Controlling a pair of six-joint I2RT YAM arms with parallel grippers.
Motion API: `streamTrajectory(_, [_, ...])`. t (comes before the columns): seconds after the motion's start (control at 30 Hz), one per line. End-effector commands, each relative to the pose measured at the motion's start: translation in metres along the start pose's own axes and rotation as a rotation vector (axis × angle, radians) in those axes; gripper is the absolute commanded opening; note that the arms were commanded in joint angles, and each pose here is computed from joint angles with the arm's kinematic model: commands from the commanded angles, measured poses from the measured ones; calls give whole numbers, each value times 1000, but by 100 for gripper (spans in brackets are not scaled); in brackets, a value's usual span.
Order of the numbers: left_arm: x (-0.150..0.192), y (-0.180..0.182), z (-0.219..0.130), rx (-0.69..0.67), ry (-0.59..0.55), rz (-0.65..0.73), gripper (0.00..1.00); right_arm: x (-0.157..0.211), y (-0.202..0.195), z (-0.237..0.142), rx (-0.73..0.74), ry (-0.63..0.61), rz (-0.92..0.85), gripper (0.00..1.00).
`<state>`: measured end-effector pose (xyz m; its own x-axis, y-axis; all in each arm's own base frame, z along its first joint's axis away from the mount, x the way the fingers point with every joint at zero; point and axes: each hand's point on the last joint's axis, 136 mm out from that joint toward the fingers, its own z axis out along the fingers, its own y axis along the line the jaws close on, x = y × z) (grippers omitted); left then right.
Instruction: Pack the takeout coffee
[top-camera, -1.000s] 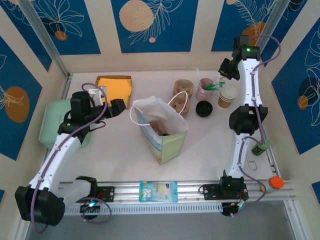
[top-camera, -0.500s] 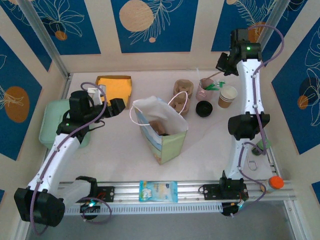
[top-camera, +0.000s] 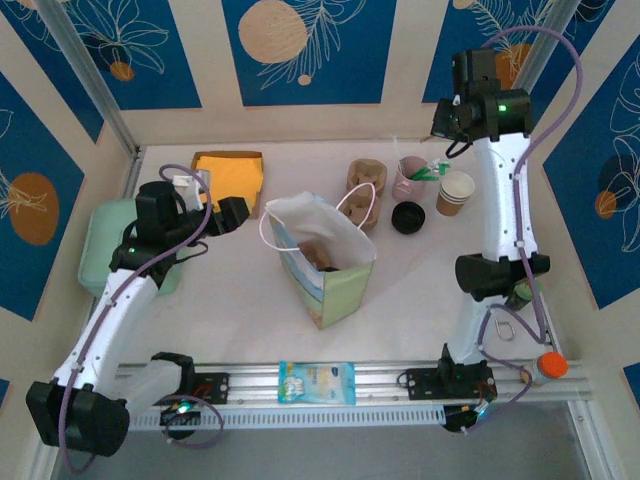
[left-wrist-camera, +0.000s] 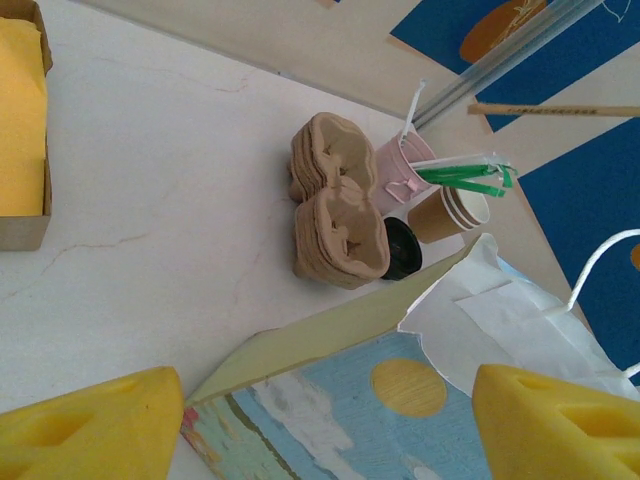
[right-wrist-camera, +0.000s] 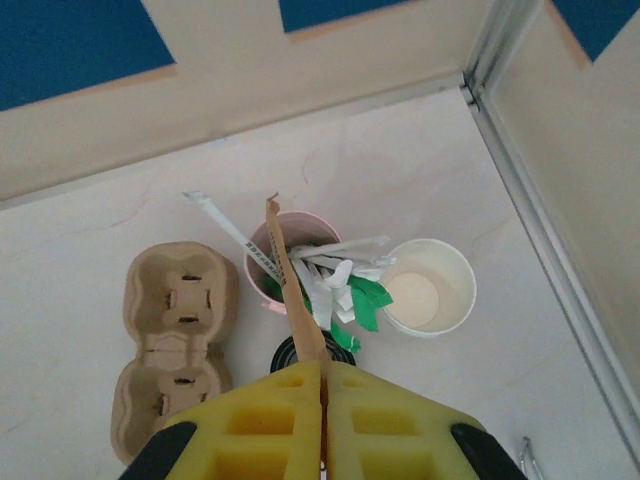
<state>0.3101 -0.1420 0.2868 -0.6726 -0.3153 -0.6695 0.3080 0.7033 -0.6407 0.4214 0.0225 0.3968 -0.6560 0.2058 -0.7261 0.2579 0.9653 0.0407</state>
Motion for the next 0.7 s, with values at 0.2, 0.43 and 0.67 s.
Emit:
streamTrajectory(0.2, [-11,-6,-11,-14,-37,53,76,-4,24,-109,-178,-216,-147,8])
streamTrajectory(0.43, [-11,-5,-11,-16,-37,51,76,10,53,-181,-368,-344,-293,9])
streamTrajectory(0.67, [-15,-8,-10,-6,-45,48,76,53,93,-220,-605,-304,-447,10])
